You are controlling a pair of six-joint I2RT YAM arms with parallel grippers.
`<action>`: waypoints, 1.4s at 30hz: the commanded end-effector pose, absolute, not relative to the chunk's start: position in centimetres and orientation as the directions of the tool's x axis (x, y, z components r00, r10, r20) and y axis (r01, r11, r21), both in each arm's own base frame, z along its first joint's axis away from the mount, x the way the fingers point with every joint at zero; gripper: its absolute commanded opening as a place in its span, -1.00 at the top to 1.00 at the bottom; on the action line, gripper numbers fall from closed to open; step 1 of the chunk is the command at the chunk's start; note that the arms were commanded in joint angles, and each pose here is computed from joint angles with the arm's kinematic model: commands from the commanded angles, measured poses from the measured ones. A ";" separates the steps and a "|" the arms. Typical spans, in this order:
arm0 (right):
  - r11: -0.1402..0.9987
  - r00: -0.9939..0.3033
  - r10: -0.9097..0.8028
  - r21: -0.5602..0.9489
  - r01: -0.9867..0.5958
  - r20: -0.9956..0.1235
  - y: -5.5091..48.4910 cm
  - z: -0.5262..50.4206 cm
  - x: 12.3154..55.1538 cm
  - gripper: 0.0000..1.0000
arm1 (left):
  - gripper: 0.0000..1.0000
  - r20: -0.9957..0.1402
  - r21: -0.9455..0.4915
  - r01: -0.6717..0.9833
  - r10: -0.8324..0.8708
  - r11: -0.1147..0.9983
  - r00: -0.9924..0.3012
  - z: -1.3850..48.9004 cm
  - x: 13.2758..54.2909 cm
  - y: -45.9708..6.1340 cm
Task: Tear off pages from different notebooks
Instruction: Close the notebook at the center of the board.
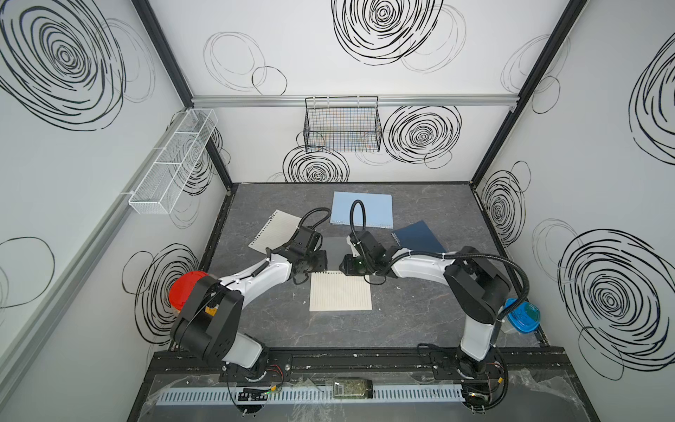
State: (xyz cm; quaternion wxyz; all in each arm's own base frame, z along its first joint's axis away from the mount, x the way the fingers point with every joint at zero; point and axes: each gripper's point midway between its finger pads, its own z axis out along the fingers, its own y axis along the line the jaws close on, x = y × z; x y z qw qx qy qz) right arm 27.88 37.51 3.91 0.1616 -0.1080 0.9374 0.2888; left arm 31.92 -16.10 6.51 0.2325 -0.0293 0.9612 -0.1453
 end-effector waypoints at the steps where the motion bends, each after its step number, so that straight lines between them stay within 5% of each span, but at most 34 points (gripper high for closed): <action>1: 0.844 -0.933 -0.162 0.444 -0.299 -0.321 37.4 2.3 26.5 0.47 | -0.13 -0.443 -0.277 0.010 -0.119 0.961 -0.888 6.6 32.2 -15.8; 9: 0.881 -0.957 -0.184 0.393 -0.261 -0.223 34.9 -1.0 23.0 0.54 | -0.12 -0.426 -0.268 0.013 -0.106 0.963 -0.898 5.9 31.8 -15.7; 16: 0.850 -0.940 -0.190 0.432 -0.302 -0.283 36.2 1.5 24.1 0.52 | -0.12 -0.389 -0.280 -0.008 -0.121 0.960 -0.913 4.3 31.8 -15.5; 24: 0.755 -0.921 -0.096 0.575 -0.314 -0.377 37.2 7.2 27.8 0.11 | -0.14 -0.370 -0.305 -0.022 -0.140 0.952 -0.919 3.3 32.3 -15.3; 33: 0.747 -0.930 0.092 0.642 -0.173 -0.357 30.0 8.3 29.5 -0.35 | -0.14 -0.342 -0.320 -0.051 -0.166 0.946 -0.925 2.0 32.1 -14.3; 42: 0.707 -0.949 0.153 0.702 -0.090 -0.276 28.0 6.3 28.9 -0.48 | -0.13 -0.325 -0.356 -0.053 -0.177 0.933 -0.929 1.4 31.9 -14.5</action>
